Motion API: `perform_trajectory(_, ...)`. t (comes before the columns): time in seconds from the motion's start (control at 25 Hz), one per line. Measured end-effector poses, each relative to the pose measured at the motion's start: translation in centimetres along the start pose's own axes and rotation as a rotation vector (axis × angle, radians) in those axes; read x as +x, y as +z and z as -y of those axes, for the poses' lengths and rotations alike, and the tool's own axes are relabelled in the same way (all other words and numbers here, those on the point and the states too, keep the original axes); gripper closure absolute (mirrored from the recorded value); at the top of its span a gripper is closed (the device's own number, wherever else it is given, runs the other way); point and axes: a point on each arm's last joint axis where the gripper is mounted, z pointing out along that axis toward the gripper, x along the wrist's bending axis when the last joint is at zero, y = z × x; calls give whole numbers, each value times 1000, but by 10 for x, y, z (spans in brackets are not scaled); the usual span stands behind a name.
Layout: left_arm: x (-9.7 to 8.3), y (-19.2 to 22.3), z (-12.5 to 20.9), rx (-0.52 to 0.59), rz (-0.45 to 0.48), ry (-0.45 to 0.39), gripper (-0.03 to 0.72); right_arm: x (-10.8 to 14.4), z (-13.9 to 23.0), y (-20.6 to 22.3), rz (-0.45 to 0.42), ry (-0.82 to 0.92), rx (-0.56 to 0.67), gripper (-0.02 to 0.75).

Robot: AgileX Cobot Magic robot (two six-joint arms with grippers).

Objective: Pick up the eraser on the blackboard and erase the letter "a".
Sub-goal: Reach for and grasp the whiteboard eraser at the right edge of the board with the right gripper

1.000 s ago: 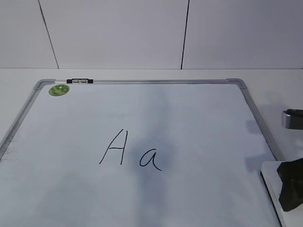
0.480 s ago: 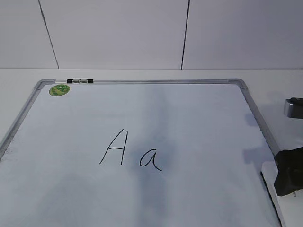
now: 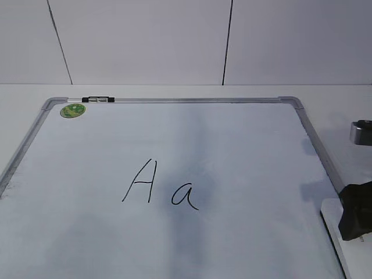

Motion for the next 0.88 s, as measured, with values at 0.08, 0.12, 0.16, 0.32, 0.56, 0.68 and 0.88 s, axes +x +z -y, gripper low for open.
perform_trajectory(0.08, 0, 0, 0, 0, 0, 0, 191, 0, 0, 1, -1, 3, 2, 93)
perform_trajectory(0.12, 0, 0, 0, 0, 0, 0, 191, 0, -1, 2, -1, 4, 10, 93)
perform_trajectory(0.16, 0, 0, 0, 0, 0, 0, 191, 0, -1, 5, -2, 8, 21, 93)
perform_trajectory(0.32, 0, 0, 0, 0, 0, 0, 191, 2, -4, 15, -10, 16, 67, 92)
perform_trajectory(0.56, 0, 0, 0, 2, 0, 0, 191, 2, -5, 19, -12, 18, 82, 92)
perform_trajectory(0.68, 0, 0, 0, 2, 0, 0, 190, 2, -5, 21, -9, 16, 89, 92)
perform_trajectory(0.88, 0, 0, 0, 2, 0, 0, 190, 1, -6, 26, -5, 18, 109, 92)
